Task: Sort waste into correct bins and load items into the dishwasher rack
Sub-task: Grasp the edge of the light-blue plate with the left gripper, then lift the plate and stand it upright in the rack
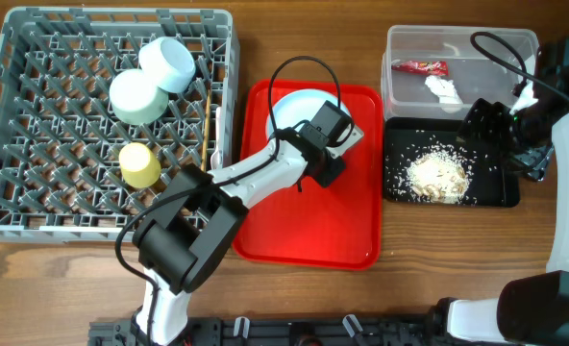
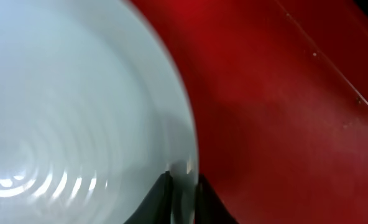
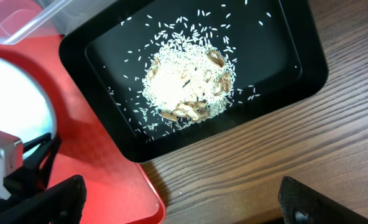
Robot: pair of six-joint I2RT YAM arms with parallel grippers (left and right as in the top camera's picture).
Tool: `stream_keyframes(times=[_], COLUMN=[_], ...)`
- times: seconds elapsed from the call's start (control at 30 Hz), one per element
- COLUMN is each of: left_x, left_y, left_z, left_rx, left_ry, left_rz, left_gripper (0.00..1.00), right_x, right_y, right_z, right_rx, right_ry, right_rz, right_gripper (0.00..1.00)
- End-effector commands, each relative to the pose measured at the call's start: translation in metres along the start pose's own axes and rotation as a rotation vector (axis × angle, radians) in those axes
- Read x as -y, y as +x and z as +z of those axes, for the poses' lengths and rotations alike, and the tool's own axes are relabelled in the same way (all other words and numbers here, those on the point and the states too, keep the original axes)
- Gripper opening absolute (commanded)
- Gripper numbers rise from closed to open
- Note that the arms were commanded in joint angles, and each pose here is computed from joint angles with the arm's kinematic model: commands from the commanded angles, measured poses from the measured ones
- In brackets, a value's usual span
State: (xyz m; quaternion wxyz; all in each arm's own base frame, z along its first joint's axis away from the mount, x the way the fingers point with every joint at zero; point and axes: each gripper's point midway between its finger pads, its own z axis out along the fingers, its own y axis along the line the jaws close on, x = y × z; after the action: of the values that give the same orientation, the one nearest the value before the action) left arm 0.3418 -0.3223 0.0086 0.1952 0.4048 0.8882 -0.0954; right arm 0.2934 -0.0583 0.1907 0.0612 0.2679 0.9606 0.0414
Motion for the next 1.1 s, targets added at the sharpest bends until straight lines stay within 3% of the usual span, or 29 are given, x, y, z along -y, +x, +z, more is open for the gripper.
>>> stream_keyframes(times=[0.0,0.33,0.7,0.9,1.07], left_x=[0.001,0.003,-0.005,-0.032,-0.061], left_y=[0.01,-0.019,-0.084,-0.094,-0.093], left_z=[0.006,-0.023,-0.146,-0.204,-0.25], left_rx=[-0.036,0.054,0.358,0.488,0.585], left_ry=[-0.004,-0.009,-0.025,-0.013,0.096], left_rz=[0.004,-0.001,-0.124,-0.273,-0.407], left_gripper=[0.04,0.04,0.04,0.04,0.04], right_x=[-0.003,-0.003,-0.003,-0.003,-0.003], right_y=[-0.002,-0.002,-0.002,-0.002,-0.001], right_z=[-0.01,-0.01,-0.01,-0.01,-0.01], right_rx=[0.033,0.033,0.032,0.03,0.029], right_ry=[-0.023,-0.023,-0.022,-0.022,-0.021], right_rz=[-0.02,-0.02,-0.02,-0.02,-0.02], right_gripper=[1.0,1.0,1.0,1.0,1.0])
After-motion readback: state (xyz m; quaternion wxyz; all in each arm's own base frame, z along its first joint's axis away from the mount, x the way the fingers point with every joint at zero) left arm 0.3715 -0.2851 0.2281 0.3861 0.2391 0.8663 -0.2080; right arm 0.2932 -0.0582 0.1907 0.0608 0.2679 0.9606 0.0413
